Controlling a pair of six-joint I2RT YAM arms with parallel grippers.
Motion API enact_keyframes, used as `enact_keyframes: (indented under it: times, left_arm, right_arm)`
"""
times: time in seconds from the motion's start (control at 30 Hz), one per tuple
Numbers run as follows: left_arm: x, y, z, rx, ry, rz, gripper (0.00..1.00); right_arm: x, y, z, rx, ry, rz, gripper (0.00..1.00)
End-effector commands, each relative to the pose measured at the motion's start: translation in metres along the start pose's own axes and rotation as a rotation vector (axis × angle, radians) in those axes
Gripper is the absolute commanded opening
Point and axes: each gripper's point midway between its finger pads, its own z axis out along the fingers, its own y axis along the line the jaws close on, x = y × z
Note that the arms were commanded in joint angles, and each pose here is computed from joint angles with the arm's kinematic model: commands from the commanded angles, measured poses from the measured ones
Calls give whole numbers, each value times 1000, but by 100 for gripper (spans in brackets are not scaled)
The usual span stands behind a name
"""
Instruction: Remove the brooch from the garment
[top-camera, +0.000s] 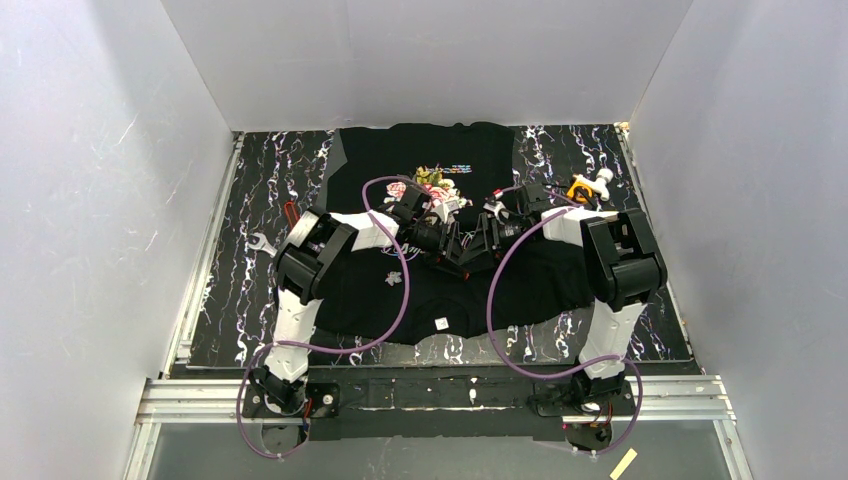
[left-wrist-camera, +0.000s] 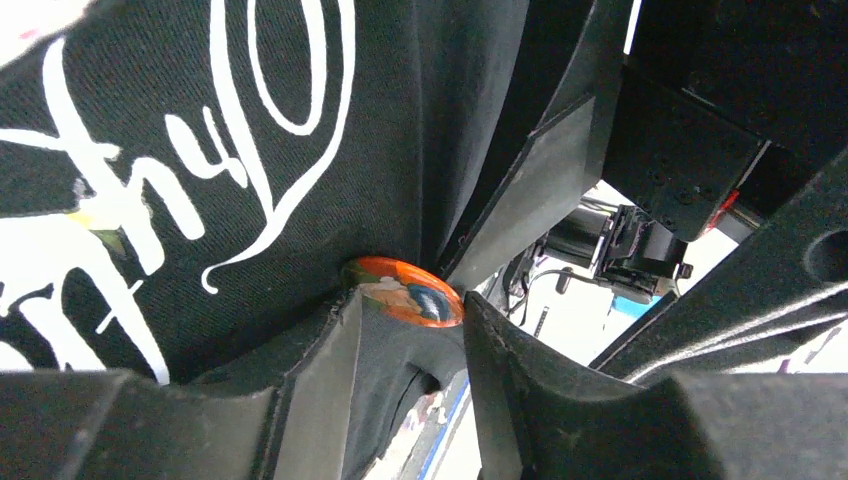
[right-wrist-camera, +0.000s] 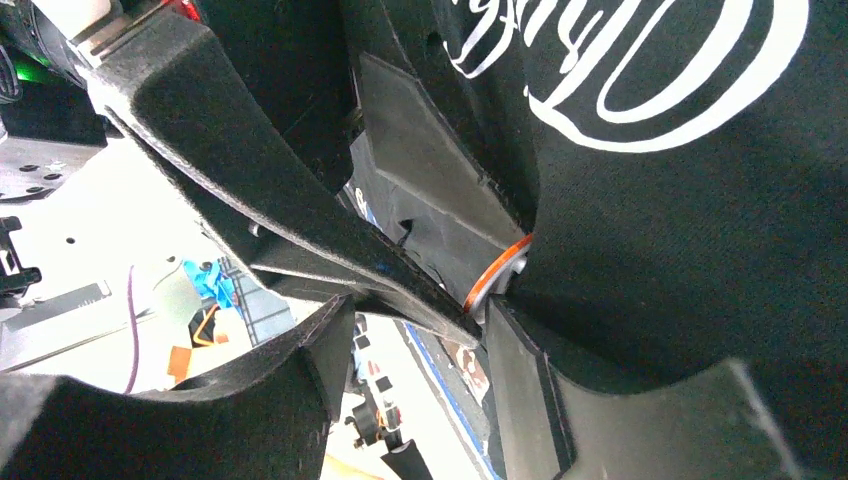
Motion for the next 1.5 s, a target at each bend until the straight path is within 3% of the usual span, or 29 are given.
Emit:
enact_keyframes:
  times: [0.0,0.4,0.87,0.97,1.2,1.47]
  left_arm:
    - [-10,-18,-18,-3,-57,40,37]
    - [-8,-5,-28,-56,-60,34,29]
    - [-4,0,-33,-67,-51,49,5]
    - [-4,1,-34,-72,-58,60,1]
    - [-10,0,-43,-124,-117,127,0]
    - [-16,1,-49,-214,-181,222,0]
  right_arm:
    - [1,21,0,-43,-3,-44,60]
    - [4,18,4,-25,11,-47,61]
    - [11,9,-5,39,31,-95,55]
    - [5,11,-9,47,12,-120,49]
    - [-13,18,-15,86,-51,-198,33]
    - [-41,9,-14,160,-117,-243,34]
